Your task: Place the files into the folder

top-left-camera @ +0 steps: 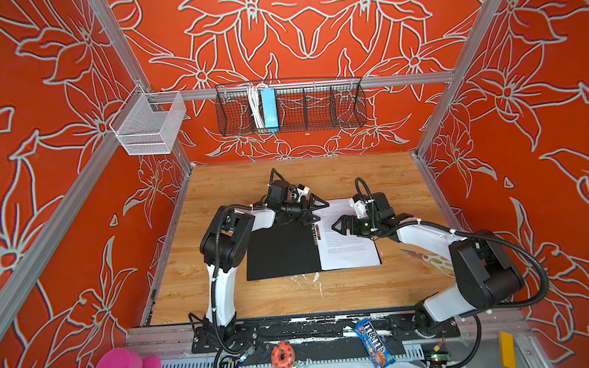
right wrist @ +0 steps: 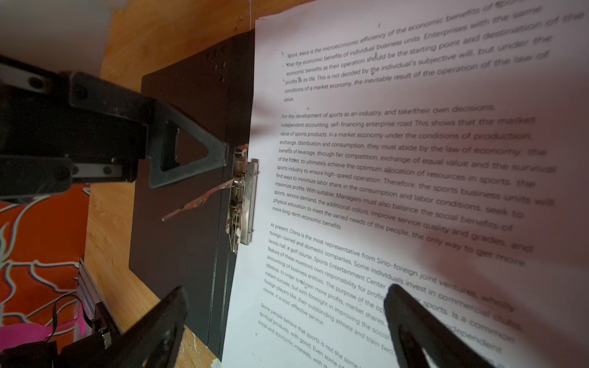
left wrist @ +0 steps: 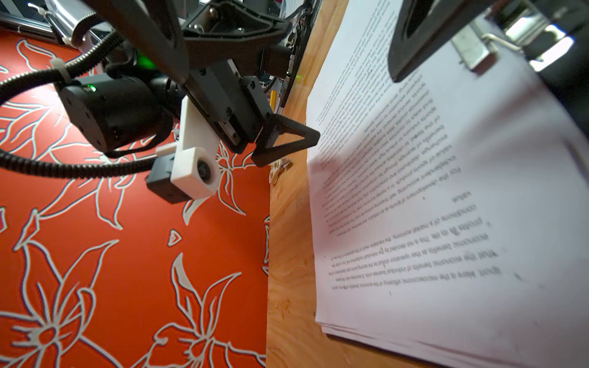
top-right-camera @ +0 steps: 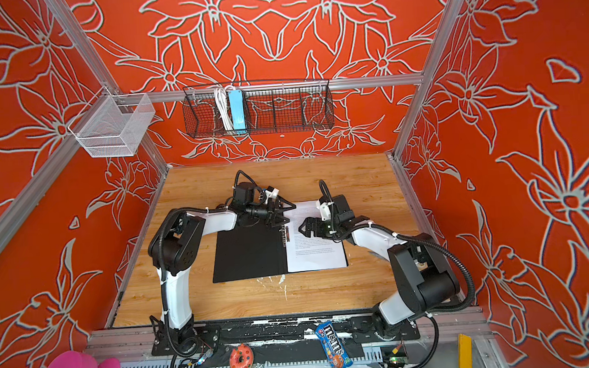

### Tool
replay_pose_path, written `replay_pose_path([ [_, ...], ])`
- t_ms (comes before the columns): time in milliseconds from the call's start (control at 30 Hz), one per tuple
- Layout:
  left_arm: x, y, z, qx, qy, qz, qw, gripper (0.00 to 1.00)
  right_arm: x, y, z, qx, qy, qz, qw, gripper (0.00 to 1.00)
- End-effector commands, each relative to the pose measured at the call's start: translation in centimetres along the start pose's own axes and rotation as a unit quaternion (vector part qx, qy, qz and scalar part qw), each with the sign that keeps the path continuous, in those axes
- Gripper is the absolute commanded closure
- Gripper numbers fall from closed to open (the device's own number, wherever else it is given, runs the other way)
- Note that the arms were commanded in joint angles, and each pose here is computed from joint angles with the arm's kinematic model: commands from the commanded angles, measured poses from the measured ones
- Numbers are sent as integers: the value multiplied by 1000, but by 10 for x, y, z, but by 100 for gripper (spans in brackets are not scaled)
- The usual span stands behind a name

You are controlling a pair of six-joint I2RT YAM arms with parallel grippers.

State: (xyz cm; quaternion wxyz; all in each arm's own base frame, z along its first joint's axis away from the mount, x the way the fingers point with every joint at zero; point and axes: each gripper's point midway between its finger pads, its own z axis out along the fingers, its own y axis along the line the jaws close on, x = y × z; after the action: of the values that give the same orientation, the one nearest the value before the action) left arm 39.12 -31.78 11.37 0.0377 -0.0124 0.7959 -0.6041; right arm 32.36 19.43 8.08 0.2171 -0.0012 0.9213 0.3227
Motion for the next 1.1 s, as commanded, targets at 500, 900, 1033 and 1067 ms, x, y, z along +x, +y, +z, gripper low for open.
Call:
replay_pose_path([
  [500,49,-109,-71,-42,-83,180,979,2,-25,1,-73,37,-116,53,991,2],
  [900,129,1,-168,-167,-238,121,949,2,-7,68,-50,-43,-77,136,987,28],
  [1033,136,38,-171,-197,-238,78,948,2,-1,94,-21,-42,-51,155,986,37],
  [1067,137,45,-170,-204,-237,68,947,2,-1,98,-15,-40,-45,161,985,40],
])
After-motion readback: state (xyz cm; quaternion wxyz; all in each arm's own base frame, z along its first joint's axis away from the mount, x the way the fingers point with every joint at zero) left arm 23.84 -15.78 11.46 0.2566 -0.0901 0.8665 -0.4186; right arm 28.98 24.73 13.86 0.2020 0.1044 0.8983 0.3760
